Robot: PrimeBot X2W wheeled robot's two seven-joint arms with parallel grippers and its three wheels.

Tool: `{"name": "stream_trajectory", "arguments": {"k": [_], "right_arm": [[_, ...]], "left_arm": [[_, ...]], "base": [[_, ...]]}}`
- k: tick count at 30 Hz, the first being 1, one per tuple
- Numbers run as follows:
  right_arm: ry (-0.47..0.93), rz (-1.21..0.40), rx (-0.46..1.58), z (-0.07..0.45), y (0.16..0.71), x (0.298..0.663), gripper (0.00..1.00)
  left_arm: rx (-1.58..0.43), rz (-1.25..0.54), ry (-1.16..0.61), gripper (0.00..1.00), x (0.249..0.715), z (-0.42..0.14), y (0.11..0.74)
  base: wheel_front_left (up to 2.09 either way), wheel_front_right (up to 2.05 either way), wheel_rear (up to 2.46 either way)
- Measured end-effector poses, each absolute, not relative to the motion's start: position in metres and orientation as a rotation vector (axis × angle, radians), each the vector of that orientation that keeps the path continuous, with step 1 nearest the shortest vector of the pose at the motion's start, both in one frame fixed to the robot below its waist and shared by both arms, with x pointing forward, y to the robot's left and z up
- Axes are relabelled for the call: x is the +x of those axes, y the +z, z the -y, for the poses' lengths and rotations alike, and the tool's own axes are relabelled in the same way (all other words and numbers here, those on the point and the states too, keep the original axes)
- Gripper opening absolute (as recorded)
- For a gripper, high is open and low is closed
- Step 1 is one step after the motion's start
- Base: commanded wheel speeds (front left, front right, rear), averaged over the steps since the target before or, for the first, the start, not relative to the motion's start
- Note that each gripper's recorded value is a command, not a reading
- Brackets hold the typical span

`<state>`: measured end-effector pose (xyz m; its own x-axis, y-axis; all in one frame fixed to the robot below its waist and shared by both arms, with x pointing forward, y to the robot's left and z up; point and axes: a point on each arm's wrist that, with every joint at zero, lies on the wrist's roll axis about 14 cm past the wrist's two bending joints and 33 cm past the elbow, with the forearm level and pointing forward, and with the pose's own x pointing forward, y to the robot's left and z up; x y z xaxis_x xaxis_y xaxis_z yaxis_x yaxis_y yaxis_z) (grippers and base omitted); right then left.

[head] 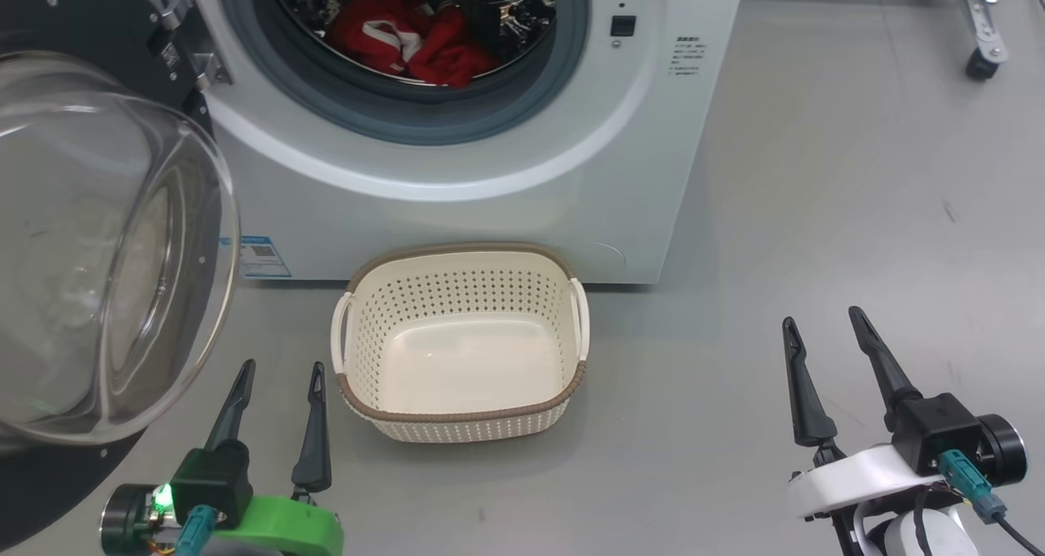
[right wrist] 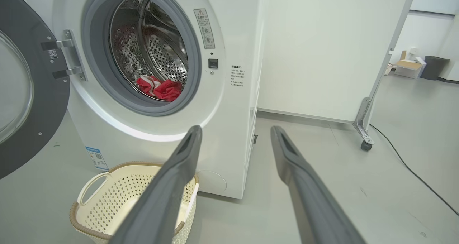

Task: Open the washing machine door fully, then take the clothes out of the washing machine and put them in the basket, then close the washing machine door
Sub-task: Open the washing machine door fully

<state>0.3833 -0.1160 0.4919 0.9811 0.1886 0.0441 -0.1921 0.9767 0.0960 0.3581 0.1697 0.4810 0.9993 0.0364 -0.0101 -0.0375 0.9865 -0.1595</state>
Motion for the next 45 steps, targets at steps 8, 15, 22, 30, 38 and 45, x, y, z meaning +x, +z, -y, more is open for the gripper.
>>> {"name": "stream_trajectory", "arguments": {"k": [8, 15, 22, 30, 38, 45], "right_arm": [[0.139, 0.031, 0.099, 0.133, 0.491, 0.371, 1.00], [0.109, 0.031, 0.101, 0.142, 0.491, 0.363, 1.00], [0.077, 0.033, 0.104, 0.150, 0.492, 0.359, 1.00], [0.060, 0.029, 0.104, 0.155, 0.491, 0.356, 1.00], [0.052, 0.029, 0.105, 0.157, 0.491, 0.354, 1.00], [0.047, 0.029, 0.106, 0.158, 0.491, 0.353, 1.00]], "left_arm": [[-0.164, 0.001, -0.021, 1.00, 0.364, -0.150, 0.485], [-0.164, 0.010, -0.047, 1.00, 0.367, -0.141, 0.488], [-0.164, 0.010, -0.075, 1.00, 0.368, -0.132, 0.489], [-0.165, 0.004, -0.094, 1.00, 0.370, -0.125, 0.487], [-0.164, 0.000, -0.096, 1.00, 0.371, -0.123, 0.486], [-0.159, -0.005, -0.103, 1.00, 0.371, -0.121, 0.485]], "base": [[0.00, 0.00, 0.00], [0.00, 0.00, 0.00], [0.00, 0.00, 0.00], [0.00, 0.00, 0.00], [0.00, 0.00, 0.00], [0.00, 0.00, 0.00]]}}
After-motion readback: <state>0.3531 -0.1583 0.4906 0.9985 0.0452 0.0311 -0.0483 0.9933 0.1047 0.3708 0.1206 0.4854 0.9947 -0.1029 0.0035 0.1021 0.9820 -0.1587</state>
